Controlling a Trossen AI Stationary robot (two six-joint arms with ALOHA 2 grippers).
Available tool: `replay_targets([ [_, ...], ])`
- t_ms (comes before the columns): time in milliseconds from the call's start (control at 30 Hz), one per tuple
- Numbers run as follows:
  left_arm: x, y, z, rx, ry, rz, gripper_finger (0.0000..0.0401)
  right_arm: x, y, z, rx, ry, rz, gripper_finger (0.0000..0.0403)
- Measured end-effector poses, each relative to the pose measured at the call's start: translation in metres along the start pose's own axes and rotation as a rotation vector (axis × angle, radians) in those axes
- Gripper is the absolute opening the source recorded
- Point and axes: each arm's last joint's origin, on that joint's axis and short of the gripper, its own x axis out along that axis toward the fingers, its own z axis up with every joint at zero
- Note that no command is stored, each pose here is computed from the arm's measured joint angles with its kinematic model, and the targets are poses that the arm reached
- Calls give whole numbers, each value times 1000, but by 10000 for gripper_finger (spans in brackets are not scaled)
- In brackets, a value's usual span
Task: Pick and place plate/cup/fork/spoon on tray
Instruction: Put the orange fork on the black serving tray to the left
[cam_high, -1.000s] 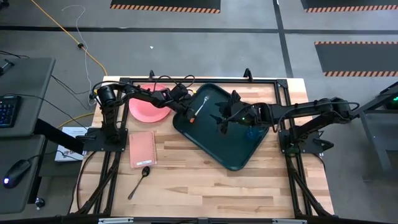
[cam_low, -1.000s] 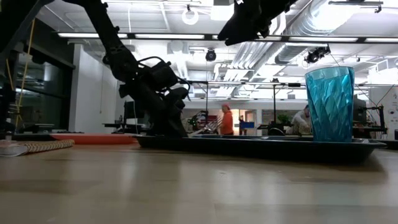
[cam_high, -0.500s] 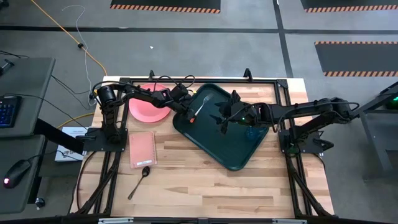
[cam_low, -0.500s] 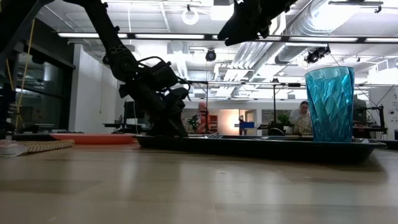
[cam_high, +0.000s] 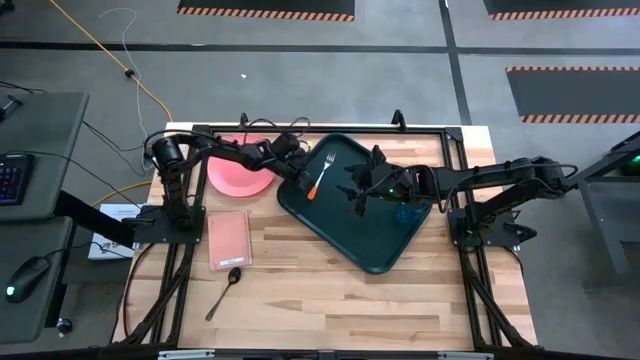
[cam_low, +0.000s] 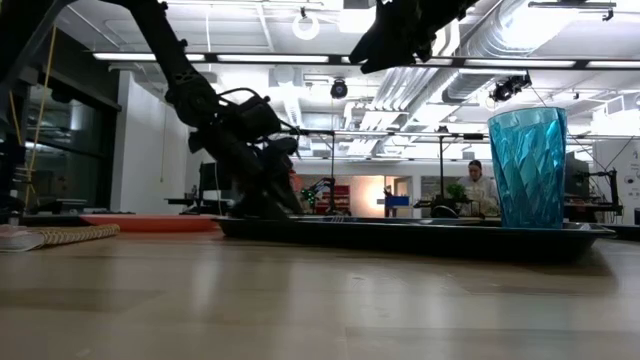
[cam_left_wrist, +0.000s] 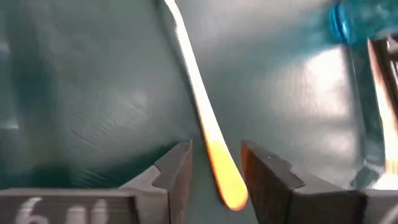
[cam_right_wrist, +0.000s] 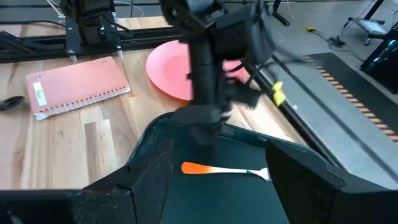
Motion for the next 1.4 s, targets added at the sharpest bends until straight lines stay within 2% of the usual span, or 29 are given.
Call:
replay_targets([
  [300,-40,-11,22,64,-136,-32,140,0,0,1,10,-8,7,248],
  [433,-68,-27,31,181,-221,-57,127,1,-2,4,27,-38,3,248],
  [567,-101,-49,31,351,-309,-59,81,2,-4,5,36,-48,-4,248],
  [700,-123,-65,2,487,-405,-105,11,3,-6,5,36,-46,-10,248],
  [900,-139,-77,-68,633,-608,-319,3,3,-6,5,13,-45,-8,248],
  [1033,-148,-81,-105,704,-667,-447,8,3,-6,5,18,-44,-4,248],
  [1167,-157,-82,-120,730,-686,-490,12,3,-6,6,20,-48,-3,248],
  [1400,-167,-85,-125,754,-713,-502,12,3,-5,6,20,-47,42,248],
])
